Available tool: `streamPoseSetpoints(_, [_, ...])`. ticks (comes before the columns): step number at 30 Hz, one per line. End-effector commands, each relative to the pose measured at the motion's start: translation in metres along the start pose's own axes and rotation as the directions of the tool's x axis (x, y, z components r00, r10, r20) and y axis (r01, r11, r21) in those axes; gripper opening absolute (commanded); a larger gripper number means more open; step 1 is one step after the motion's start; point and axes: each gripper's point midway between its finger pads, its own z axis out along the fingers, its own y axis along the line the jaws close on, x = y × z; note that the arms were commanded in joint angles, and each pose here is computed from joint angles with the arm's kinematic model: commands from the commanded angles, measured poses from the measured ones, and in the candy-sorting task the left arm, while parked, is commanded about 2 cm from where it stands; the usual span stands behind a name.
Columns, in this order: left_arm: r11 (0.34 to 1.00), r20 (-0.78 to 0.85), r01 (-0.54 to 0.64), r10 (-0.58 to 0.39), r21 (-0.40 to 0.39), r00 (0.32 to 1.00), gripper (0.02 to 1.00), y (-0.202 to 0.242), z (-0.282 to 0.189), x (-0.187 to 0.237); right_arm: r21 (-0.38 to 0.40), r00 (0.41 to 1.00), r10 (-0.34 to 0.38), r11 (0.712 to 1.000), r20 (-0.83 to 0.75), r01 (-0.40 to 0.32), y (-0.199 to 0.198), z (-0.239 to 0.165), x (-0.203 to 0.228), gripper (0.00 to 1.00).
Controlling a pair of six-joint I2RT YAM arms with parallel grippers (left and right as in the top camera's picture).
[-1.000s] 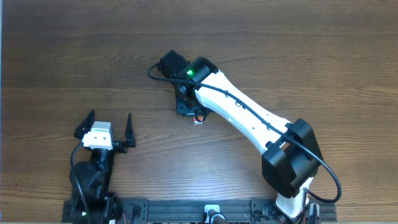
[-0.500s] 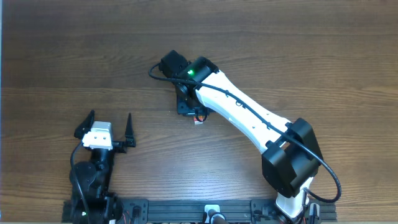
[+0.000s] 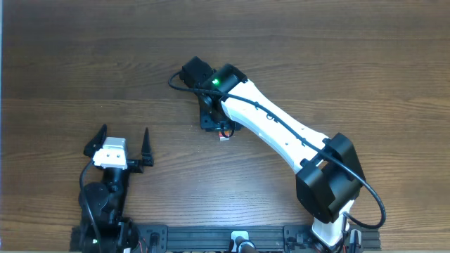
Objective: Stack Cubes
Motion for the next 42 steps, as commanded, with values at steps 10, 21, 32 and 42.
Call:
streamPoseSetpoints(10, [1.000, 0.000, -0.010, 0.010, 0.008, 1.000, 1.000, -0.001, 0.000, 0.001, 0.004, 0.995, 0.007, 1.000, 0.095, -0.007, -0.012, -0.011, -0.025, 0.991])
streamPoseSetpoints(21, [1.000, 0.000, -0.010, 0.010, 0.008, 1.000, 0.998, -0.001, 0.000, 0.001, 0.067, 0.918, 0.068, 0.992, 0.391, -0.102, -0.121, -0.073, -0.145, 0.991])
streamPoseSetpoints(32, [1.000, 0.000, -0.010, 0.010, 0.008, 1.000, 1.000, -0.001, 0.000, 0.001, 0.197, 0.819, 0.133, 0.937, 0.558, -0.287, -0.286, -0.144, -0.158, 0.993])
streamPoseSetpoints(42, [1.000, 0.000, -0.010, 0.010, 0.008, 1.000, 0.998, -0.001, 0.000, 0.001, 0.105, 0.674, 0.135, 0.947, 0.727, -0.302, -0.306, -0.167, -0.087, 0.991])
